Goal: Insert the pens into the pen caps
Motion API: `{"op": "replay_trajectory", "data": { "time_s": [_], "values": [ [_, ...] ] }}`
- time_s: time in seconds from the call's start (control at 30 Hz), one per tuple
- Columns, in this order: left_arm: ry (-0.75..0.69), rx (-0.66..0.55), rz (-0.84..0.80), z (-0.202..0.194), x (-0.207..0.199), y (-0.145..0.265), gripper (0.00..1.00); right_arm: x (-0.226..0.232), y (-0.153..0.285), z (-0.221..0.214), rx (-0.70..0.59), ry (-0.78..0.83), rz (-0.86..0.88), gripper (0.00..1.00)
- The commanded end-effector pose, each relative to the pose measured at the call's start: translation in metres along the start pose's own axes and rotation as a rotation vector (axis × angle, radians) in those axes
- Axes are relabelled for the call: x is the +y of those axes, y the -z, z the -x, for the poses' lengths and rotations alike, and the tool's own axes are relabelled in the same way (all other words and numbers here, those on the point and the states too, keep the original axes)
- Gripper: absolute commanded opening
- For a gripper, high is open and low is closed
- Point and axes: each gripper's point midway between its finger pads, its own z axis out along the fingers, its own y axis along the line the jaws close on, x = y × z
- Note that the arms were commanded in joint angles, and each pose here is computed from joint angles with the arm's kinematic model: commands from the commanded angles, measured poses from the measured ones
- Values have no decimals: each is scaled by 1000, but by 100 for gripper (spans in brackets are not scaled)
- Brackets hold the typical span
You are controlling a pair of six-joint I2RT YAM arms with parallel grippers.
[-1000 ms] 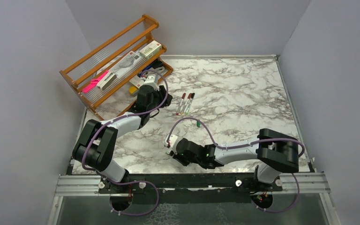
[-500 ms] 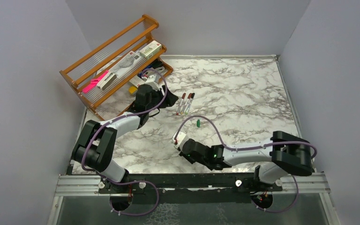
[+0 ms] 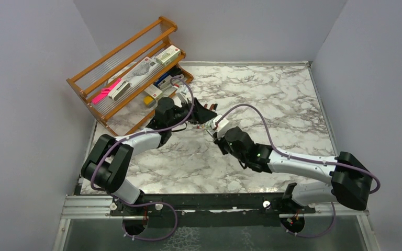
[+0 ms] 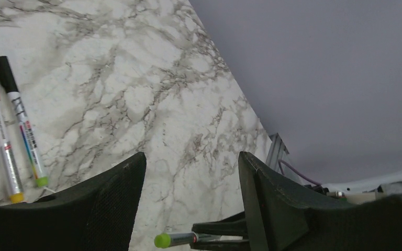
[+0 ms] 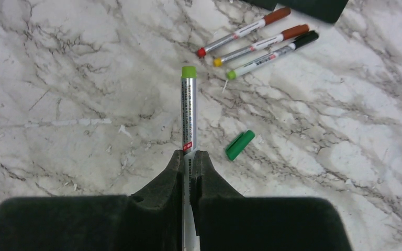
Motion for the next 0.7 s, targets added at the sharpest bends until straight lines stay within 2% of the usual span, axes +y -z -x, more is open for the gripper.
{"op": "replay_trajectory", "data": {
  "time_s": [0.0,0.37,0.53,0.67],
  "values": [
    [-4,44,-101,-15,-24,0,67,-12,6,51,-134,21,6,1],
    [10,109,-142,-37,-35,-10,65,-23,15,77,-201,20,-10,1],
    [18,134,-152,-47,-38,-9,58,-33,16,82,-203,34,-43,1],
    [21,135,-151,-49,-39,-8,46,-37,14,80,-198,40,-53,1]
  ]
}}
